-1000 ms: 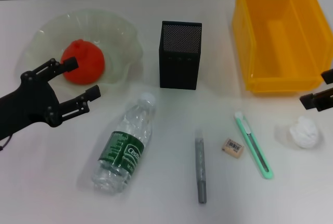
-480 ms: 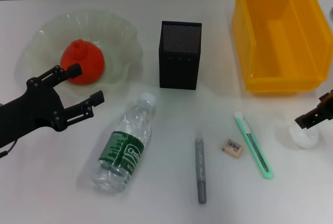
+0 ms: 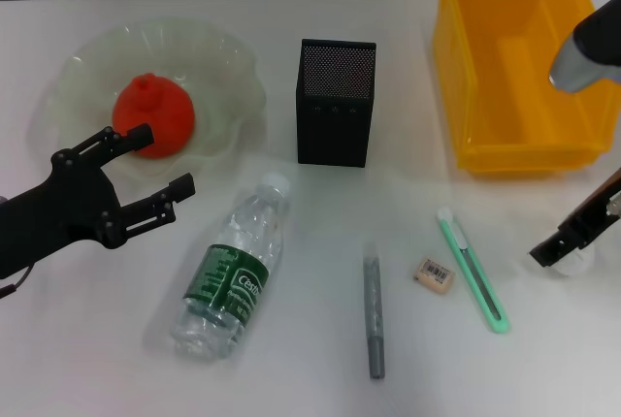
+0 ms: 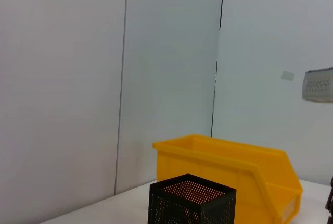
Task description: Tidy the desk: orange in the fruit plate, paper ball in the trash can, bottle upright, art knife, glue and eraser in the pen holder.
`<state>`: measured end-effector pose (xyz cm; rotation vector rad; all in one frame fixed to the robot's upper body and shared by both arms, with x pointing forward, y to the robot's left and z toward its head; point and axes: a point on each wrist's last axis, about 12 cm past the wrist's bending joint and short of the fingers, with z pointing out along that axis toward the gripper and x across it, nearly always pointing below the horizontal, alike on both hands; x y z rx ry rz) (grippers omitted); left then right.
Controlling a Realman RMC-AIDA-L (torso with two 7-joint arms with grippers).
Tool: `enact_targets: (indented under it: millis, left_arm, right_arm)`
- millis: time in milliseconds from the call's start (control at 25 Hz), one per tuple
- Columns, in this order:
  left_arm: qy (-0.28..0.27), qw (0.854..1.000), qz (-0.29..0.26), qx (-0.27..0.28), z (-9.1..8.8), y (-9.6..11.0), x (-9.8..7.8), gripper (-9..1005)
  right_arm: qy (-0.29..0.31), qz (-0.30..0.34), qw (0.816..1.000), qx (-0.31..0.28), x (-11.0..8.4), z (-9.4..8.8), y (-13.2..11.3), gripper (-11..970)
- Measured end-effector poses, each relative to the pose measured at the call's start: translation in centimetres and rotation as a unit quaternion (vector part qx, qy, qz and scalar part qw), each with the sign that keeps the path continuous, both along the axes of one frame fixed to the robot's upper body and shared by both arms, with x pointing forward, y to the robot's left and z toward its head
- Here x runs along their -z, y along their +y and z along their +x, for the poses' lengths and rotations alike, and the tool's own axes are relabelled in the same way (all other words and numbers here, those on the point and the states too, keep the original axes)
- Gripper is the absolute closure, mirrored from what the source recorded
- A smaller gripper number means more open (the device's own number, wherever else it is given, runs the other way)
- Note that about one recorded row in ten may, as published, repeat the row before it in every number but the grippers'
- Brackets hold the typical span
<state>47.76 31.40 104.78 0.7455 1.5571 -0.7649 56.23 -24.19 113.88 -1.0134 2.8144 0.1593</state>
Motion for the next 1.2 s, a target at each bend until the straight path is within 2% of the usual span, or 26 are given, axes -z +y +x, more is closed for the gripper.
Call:
enact_targets:
  millis: [160, 360, 560, 600, 640, 680, 720, 800, 960, 1000, 1200]
  left_arm:
    - [0.0, 1.0, 0.001, -0.001, 0.0, 0.0, 0.0, 163]
    - [0.0, 1.0, 0.003, -0.002, 0.0, 0.0, 0.0, 162]
    - [-0.003, 1.0, 0.005, -0.003, 0.0, 0.0, 0.1, 162]
    - [-0.003, 1.0, 0.004, -0.002, 0.0, 0.0, 0.1, 162]
    - [-0.003, 1.0, 0.004, -0.002, 0.0, 0.0, 0.1, 162]
    - [-0.003, 1.0, 0.004, -0.002, -0.1, 0.0, 0.1, 162]
    - [-0.003, 1.0, 0.004, -0.002, -0.1, 0.0, 0.1, 162]
    - [-0.003, 1.0, 0.002, 0.001, -0.1, 0.0, 0.1, 162]
    - [-0.002, 1.0, 0.001, 0.006, -0.2, -0.2, 0.1, 162]
    - [-0.001, 1.0, 0.0, 0.007, -0.2, -0.3, 0.2, 162]
    - [0.002, 1.0, -0.004, 0.007, -0.5, -0.3, 0.3, 161]
  right_arm:
    - [0.012, -0.009, 1.0, -0.002, 0.6, 0.1, 0.2, 150]
    - [-0.002, -0.002, 1.0, -0.006, -0.1, 0.2, 0.5, 319]
    - [-0.03, 0.037, 0.999, -0.017, -2.9, -0.3, 1.0, 439]
    - [-0.059, 0.055, 0.997, -0.014, -4.6, -0.5, 0.7, 461]
    - [-0.059, 0.055, 0.997, -0.014, -4.6, -0.5, 0.7, 461]
    - [-0.1, 0.065, 0.993, -0.002, -6.5, -0.4, 0.2, 461]
    - [-0.1, 0.065, 0.993, -0.002, -6.5, -0.4, 0.2, 461]
    - [-0.151, 0.074, 0.986, 0.014, -8.0, 0.2, -0.2, 462]
    - [-0.19, 0.078, 0.978, 0.026, -8.2, 1.6, -0.1, 462]
    - [-0.204, 0.073, 0.976, 0.034, -7.9, 2.6, -0.1, 462]
    - [-0.219, 0.067, 0.972, 0.053, -6.9, 4.2, -0.1, 446]
